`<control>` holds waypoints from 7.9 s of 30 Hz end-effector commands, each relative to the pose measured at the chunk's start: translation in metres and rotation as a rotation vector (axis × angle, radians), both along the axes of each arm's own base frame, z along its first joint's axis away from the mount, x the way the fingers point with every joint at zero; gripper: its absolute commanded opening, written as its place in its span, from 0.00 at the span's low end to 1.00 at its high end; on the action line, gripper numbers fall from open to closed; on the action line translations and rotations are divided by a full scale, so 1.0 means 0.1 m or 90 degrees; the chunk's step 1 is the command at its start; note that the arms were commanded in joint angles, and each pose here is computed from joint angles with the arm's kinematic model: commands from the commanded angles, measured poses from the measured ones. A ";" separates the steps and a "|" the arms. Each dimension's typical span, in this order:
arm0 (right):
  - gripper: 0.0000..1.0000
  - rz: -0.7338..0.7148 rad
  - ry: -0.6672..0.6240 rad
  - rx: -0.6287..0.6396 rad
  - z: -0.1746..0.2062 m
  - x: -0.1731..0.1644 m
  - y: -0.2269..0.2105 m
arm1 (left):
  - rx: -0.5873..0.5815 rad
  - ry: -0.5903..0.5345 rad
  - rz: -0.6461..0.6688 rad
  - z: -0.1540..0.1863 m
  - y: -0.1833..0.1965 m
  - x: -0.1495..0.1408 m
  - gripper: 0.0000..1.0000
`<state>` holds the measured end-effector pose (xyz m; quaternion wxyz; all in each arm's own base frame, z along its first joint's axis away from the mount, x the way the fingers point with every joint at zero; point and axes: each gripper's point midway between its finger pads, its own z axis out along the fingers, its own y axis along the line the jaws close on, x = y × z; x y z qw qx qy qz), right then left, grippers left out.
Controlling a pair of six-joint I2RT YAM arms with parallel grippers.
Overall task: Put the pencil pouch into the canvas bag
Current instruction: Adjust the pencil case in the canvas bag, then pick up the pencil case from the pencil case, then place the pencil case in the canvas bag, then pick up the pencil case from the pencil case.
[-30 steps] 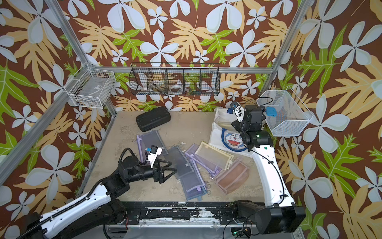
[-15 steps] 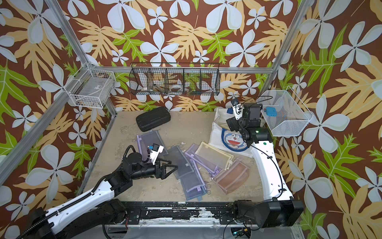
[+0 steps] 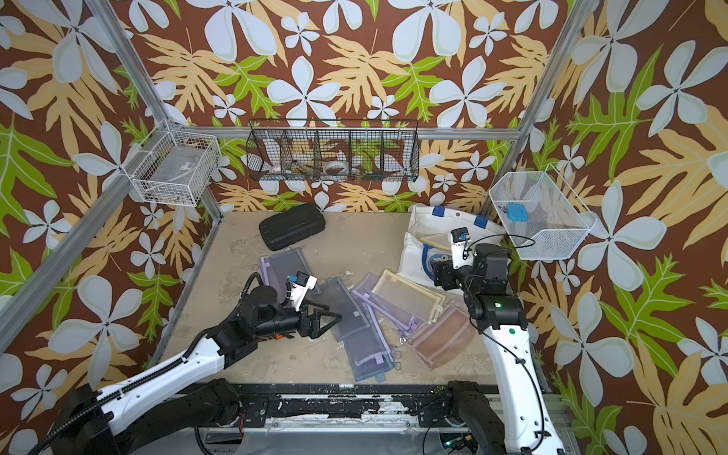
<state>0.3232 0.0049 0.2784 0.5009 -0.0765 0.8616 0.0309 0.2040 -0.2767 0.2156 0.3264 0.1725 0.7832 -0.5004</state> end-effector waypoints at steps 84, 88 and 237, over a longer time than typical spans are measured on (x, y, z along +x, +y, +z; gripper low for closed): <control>1.00 0.256 0.184 0.182 -1.07 -0.70 2.13 | -0.152 0.316 0.133 -1.30 0.13 0.12 0.00; 1.00 0.286 0.178 0.282 -0.82 -0.73 2.10 | -0.018 0.198 0.085 -1.09 0.01 0.08 0.00; 1.00 0.239 -0.149 0.080 0.61 -0.17 1.90 | 0.123 0.137 0.456 -0.79 1.81 1.31 0.73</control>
